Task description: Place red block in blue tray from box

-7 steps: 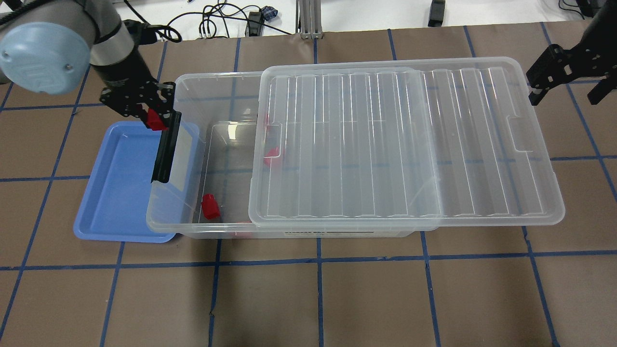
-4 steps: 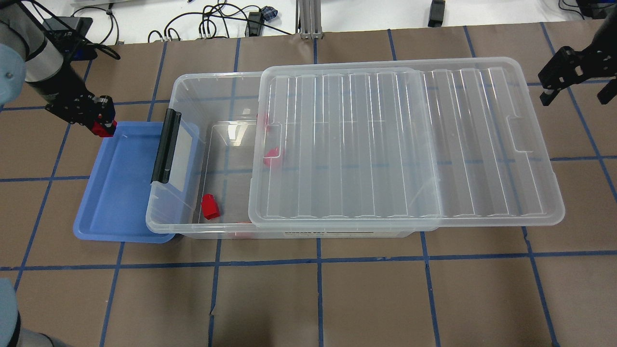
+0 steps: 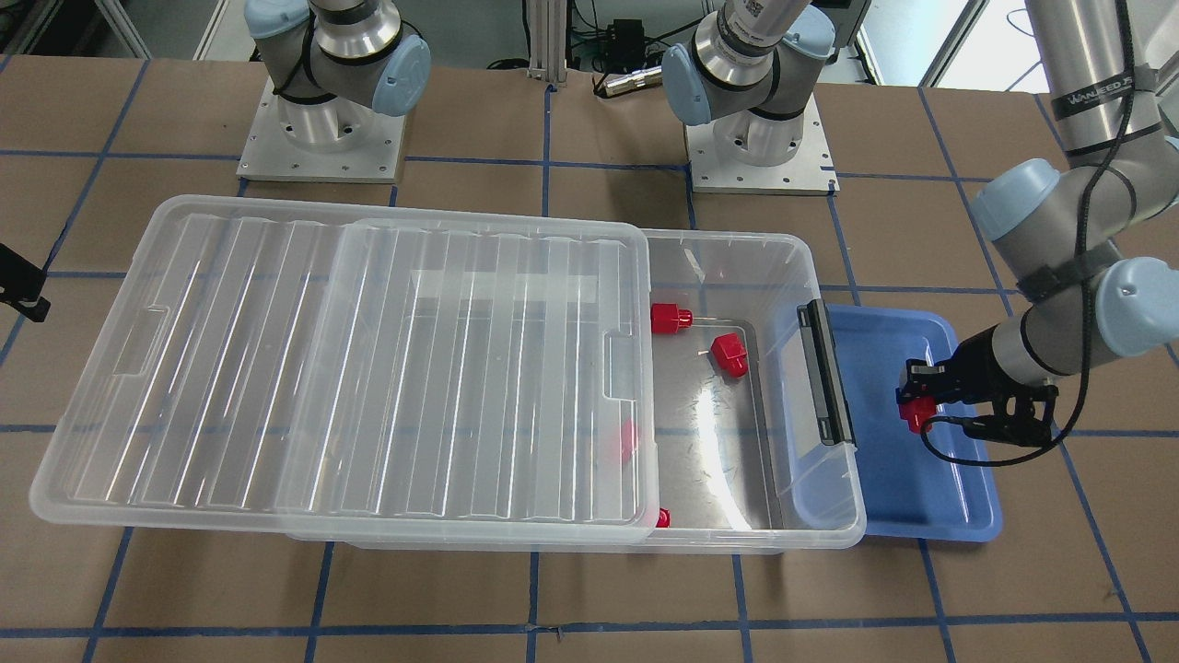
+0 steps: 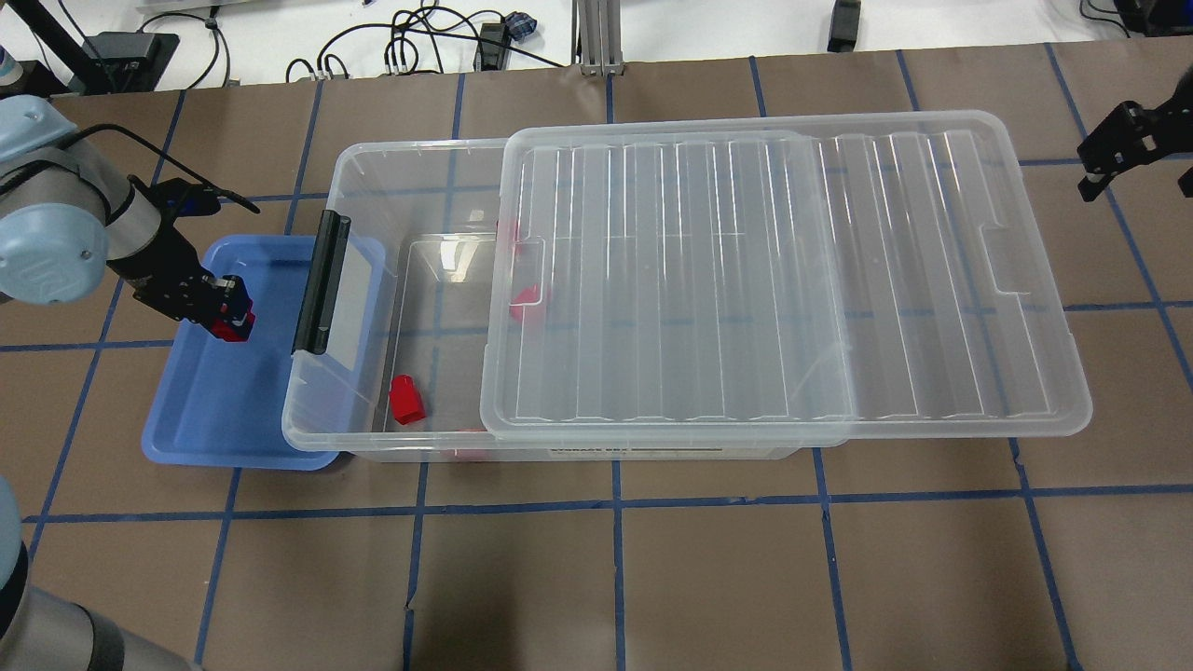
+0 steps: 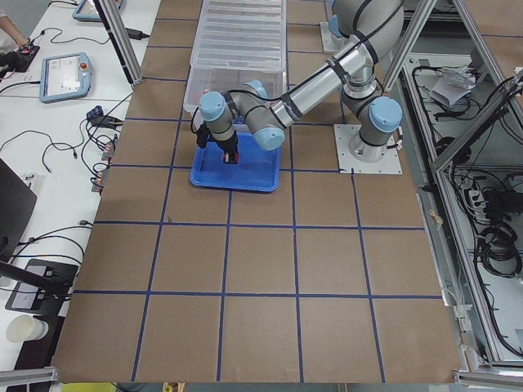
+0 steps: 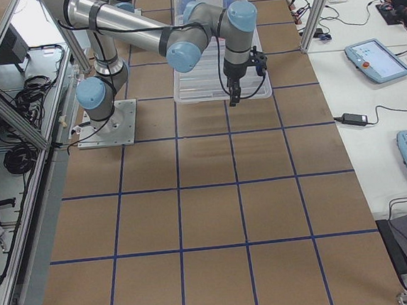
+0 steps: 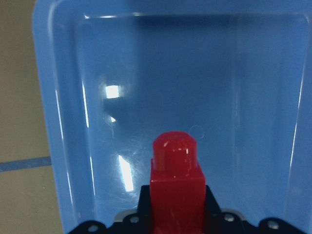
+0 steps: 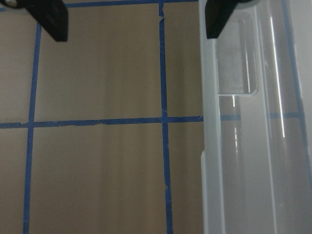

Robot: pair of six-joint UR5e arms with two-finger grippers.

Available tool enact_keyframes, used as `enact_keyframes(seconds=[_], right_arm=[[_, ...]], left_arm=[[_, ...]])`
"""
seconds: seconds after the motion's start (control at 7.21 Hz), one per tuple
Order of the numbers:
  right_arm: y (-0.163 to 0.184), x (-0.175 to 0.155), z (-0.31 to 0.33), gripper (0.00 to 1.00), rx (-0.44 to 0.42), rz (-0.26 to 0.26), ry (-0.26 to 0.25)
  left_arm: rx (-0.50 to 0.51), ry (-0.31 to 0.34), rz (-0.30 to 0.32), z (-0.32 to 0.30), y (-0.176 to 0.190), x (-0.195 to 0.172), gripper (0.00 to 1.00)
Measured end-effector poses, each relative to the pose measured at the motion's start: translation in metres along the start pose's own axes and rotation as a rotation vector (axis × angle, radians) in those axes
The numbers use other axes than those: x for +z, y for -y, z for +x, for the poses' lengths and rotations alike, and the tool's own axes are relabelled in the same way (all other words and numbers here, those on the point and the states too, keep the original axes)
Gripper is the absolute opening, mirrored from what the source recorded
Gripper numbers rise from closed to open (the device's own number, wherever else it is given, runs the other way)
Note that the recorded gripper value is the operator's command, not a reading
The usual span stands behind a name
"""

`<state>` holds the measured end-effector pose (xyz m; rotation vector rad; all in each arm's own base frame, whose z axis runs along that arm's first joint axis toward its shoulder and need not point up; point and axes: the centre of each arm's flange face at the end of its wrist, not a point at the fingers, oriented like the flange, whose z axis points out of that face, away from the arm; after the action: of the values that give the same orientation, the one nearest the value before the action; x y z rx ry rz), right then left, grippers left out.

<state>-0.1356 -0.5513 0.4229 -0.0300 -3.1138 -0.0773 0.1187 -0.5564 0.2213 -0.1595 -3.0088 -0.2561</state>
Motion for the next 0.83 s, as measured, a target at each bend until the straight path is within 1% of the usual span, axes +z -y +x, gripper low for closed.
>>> enact_keyframes(seconds=[0.14,0.28,0.42,0.55,0.69,0.83], right_arm=[[-0.002,0.013,0.008,1.0,0.0,-0.023,-0.001],[-0.005,0.025,0.011,1.0,0.0,-0.048,-0.007],[-0.008,0.035,0.012,1.0,0.001,-0.059,-0.01],[-0.009,0.042,0.011,1.0,0.001,-0.064,-0.01],[-0.011,0.05,0.01,1.0,0.001,-0.072,-0.006],[-0.013,0.058,0.008,1.0,0.0,-0.079,-0.002]], left_arm=[[0.003,-0.005,-0.012,0.005,-0.005,0.016,0.0],[0.007,0.006,-0.006,0.008,-0.009,0.027,0.48],[0.008,0.016,0.003,0.009,-0.011,0.032,0.96],[0.008,0.023,0.012,0.01,-0.011,0.032,1.0],[0.009,0.033,0.03,0.011,-0.01,0.023,1.0],[0.01,0.039,0.044,0.011,-0.005,-0.002,1.0]])
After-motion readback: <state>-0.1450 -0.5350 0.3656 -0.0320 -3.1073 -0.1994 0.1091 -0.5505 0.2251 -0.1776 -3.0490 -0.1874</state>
